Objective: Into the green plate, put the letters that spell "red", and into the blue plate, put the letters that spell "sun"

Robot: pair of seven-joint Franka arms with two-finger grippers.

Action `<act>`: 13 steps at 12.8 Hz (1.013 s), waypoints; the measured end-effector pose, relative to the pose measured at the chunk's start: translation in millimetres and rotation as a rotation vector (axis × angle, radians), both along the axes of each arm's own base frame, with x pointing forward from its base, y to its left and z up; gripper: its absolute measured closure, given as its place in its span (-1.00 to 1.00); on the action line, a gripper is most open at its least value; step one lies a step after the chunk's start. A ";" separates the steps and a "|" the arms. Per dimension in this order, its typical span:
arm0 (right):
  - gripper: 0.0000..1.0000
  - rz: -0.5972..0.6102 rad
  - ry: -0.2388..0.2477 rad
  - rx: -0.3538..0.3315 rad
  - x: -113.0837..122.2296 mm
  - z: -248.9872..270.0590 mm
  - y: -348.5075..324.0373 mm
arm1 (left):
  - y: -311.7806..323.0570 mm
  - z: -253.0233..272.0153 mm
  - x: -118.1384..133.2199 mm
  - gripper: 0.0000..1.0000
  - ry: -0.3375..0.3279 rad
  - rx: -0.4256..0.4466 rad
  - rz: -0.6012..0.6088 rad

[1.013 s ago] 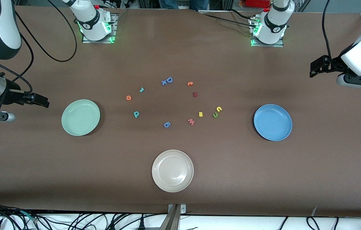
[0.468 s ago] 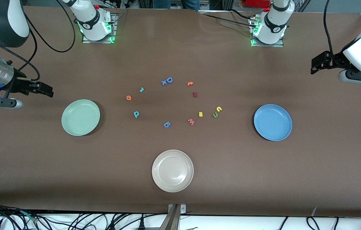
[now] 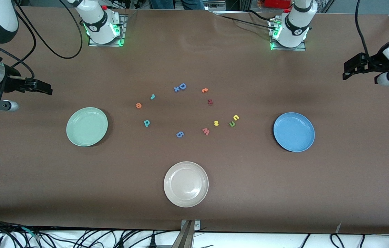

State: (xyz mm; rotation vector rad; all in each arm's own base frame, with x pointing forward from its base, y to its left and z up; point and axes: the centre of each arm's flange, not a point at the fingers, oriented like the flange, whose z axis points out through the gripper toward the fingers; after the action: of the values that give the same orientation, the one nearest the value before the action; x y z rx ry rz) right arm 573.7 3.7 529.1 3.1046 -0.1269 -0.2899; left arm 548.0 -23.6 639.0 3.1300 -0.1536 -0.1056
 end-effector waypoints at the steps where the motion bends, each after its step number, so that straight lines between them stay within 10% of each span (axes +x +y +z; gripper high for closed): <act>1: -1.00 -0.001 0.002 0.000 0.3 -0.5 -0.7 | 2.7 1.8 0.1 -1.00 -0.004 0.000 0.005; 13: -1.00 -0.024 0.023 -0.002 -1.9 2.3 -13.4 | 0.1 -43.7 23.1 -1.00 0.081 -0.004 -0.001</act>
State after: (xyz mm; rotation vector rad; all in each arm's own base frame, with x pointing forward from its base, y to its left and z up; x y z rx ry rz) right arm 571.8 -9.8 531.4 3.0985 -0.1645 -0.3251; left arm 571.1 -23.6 595.3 3.1150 -0.1549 -0.2306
